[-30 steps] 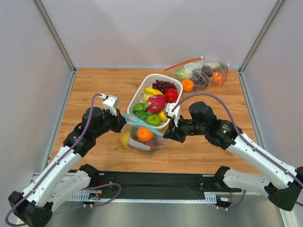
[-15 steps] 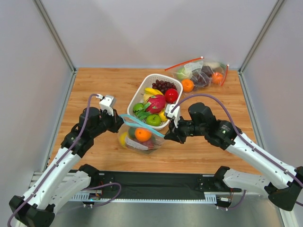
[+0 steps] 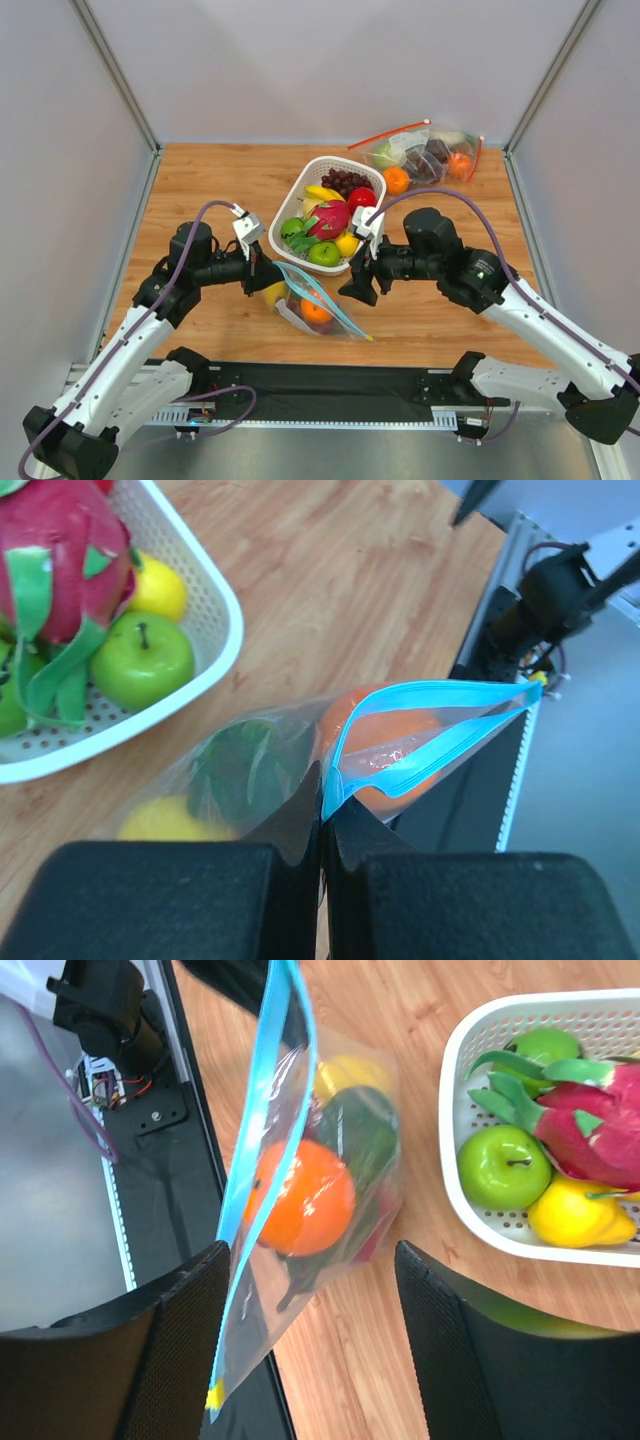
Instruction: Open the zip-top bag and remove the fake food
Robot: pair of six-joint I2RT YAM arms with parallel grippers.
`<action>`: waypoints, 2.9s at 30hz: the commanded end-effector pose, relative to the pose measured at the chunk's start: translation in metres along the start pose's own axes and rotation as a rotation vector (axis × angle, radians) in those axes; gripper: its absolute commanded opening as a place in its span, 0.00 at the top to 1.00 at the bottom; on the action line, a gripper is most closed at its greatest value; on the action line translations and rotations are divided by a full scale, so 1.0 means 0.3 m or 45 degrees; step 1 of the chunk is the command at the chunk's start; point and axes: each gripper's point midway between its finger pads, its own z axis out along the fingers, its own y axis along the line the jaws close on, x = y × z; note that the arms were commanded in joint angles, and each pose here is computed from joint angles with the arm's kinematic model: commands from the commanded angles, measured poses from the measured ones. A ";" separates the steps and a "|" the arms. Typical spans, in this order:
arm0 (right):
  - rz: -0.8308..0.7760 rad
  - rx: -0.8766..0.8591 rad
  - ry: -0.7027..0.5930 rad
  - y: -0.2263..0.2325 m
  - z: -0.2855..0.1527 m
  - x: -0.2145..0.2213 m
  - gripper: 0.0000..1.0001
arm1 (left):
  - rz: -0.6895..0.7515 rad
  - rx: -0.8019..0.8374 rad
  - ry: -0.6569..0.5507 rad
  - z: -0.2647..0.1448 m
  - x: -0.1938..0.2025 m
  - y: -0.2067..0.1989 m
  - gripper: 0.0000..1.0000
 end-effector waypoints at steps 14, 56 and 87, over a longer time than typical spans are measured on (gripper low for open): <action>0.063 0.040 -0.144 -0.061 0.153 -0.156 0.23 | 0.086 0.212 -0.053 -0.003 -0.054 -0.090 1.00; 0.010 0.135 0.091 -0.046 0.323 -0.035 1.00 | 0.090 0.019 -0.102 -0.020 -0.084 -0.028 0.81; 0.208 0.303 0.141 -0.116 0.387 -0.018 1.00 | -0.792 -0.337 -0.411 -0.133 -0.037 -0.030 0.45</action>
